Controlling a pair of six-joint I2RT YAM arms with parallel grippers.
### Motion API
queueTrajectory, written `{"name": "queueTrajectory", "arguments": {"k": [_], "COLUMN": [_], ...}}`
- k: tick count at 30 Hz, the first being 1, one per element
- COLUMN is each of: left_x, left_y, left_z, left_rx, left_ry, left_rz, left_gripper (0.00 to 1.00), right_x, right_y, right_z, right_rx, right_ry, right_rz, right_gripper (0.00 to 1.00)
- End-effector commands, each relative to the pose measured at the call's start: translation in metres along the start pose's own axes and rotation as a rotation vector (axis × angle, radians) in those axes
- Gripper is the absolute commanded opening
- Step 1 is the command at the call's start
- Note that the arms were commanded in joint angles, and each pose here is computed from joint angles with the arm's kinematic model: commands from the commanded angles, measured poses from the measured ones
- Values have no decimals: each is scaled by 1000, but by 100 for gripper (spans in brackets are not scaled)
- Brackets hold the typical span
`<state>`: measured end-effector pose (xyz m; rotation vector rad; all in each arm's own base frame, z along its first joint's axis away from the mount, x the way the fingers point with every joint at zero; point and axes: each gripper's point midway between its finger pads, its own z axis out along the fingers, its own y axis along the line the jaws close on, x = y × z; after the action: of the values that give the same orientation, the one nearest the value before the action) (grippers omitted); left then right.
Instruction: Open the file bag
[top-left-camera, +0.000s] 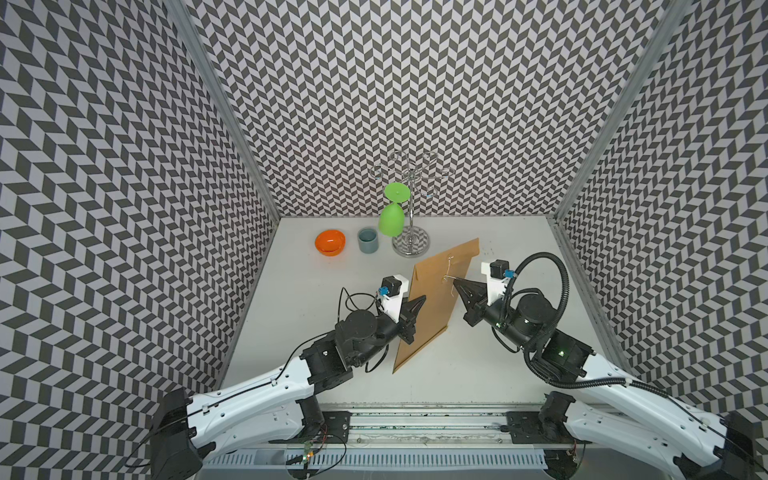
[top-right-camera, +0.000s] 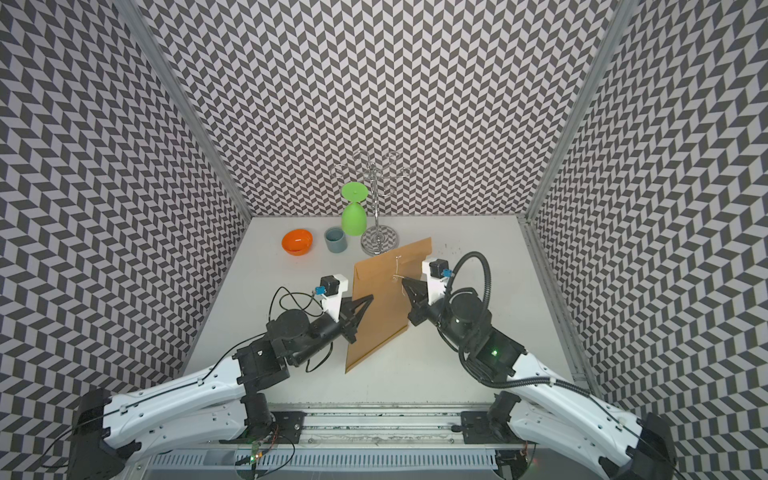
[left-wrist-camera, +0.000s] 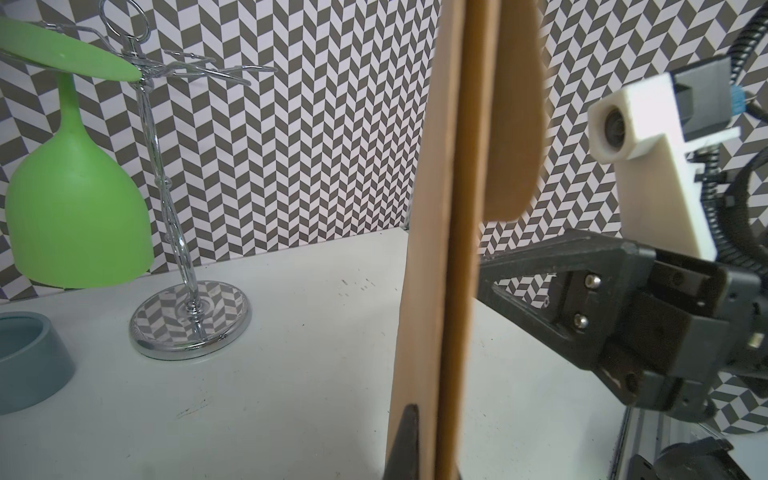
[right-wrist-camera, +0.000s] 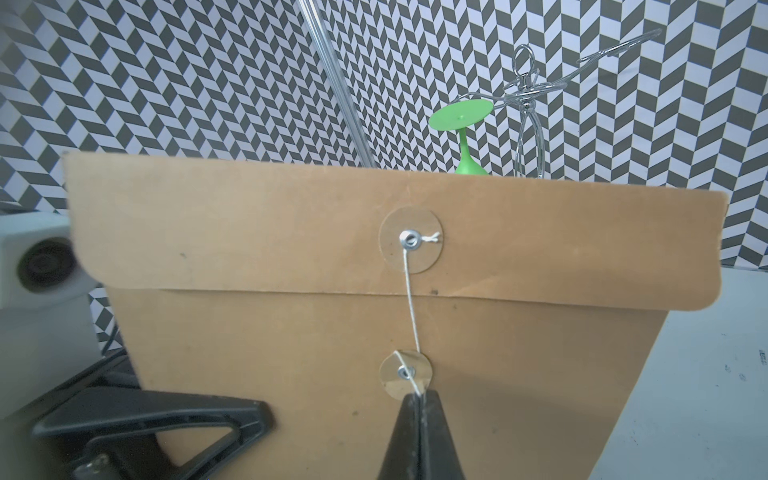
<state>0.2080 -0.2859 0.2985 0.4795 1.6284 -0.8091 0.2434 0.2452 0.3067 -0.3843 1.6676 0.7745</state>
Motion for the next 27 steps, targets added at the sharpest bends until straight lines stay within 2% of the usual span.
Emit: {"name": "queueTrajectory", "arguments": {"k": [1,8,11,15,27], "left_x": [-8,-7,-4,-4,-8], "left_y": [-7,-5,5,12,6], "left_z": [0,1,5,7,3], "left_rx": [28,20,-48,-90,-46], "left_ry": [-27,-29,-8,-6,-27], "left_rz": [-13,-12,-20,-32,-51], "left_gripper": [0,0,0,0,0], "right_x": [-14,-6,0,14,58], "right_y": [16,41,45,43,22], "right_z": [5,13,11,8,13], "right_rx": [-53,-118,-118,-115,-40], "right_ry": [-1,46,55,74,143], "right_rz": [-12,-35,-32,-11,40], "right_gripper": [0,0,0,0,0]}}
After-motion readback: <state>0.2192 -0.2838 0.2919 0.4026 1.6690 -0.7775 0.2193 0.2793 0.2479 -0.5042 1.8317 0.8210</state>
